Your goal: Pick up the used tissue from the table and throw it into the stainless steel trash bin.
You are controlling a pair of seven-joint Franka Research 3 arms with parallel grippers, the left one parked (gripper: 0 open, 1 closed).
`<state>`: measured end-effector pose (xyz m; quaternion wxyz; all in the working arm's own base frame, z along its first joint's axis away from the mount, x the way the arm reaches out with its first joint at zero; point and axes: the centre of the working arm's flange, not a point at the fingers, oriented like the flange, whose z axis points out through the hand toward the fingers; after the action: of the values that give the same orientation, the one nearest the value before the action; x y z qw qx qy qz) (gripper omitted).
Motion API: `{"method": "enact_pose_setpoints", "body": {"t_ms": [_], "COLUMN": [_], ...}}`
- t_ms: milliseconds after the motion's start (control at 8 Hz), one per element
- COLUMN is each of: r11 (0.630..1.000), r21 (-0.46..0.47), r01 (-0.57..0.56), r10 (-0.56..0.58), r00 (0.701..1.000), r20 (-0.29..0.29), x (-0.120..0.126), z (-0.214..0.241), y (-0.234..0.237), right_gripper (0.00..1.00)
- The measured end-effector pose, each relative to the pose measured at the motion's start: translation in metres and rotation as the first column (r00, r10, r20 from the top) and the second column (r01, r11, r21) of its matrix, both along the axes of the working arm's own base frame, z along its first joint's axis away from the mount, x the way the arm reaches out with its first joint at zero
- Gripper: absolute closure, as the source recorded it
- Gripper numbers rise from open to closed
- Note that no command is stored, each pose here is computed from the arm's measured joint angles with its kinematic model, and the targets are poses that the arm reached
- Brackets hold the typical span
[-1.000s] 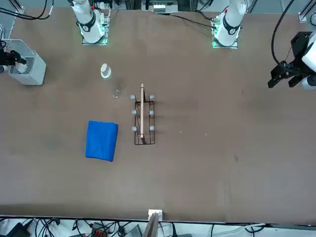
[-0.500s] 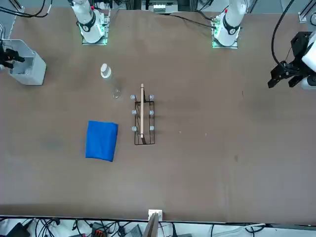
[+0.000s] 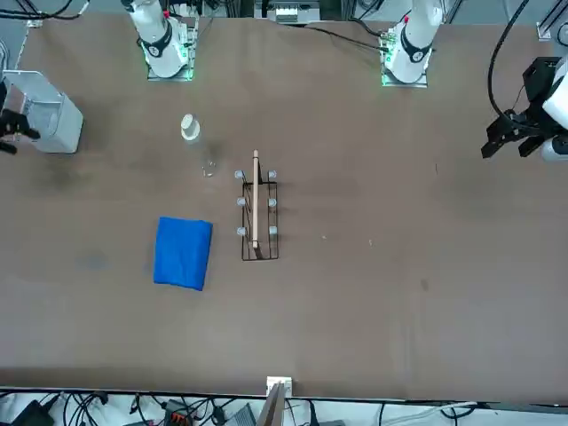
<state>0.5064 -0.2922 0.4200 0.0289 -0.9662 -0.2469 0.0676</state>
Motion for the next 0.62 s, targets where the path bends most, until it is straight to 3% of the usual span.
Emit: {"method": "enact_pose_setpoints", "body": {"t_ms": [250, 625], "r11": [0.998, 1.0], "r21": [-0.039, 0.002], "r01": [-0.05, 0.003], "r10": [0.053, -0.003], "r00": [0.994, 0.986], "r20": [0.094, 0.168], "x": [0.052, 0.078], "z": [0.063, 0.146], "y": [0.07, 0.163], "right_gripper": [0.0, 0.0]}}
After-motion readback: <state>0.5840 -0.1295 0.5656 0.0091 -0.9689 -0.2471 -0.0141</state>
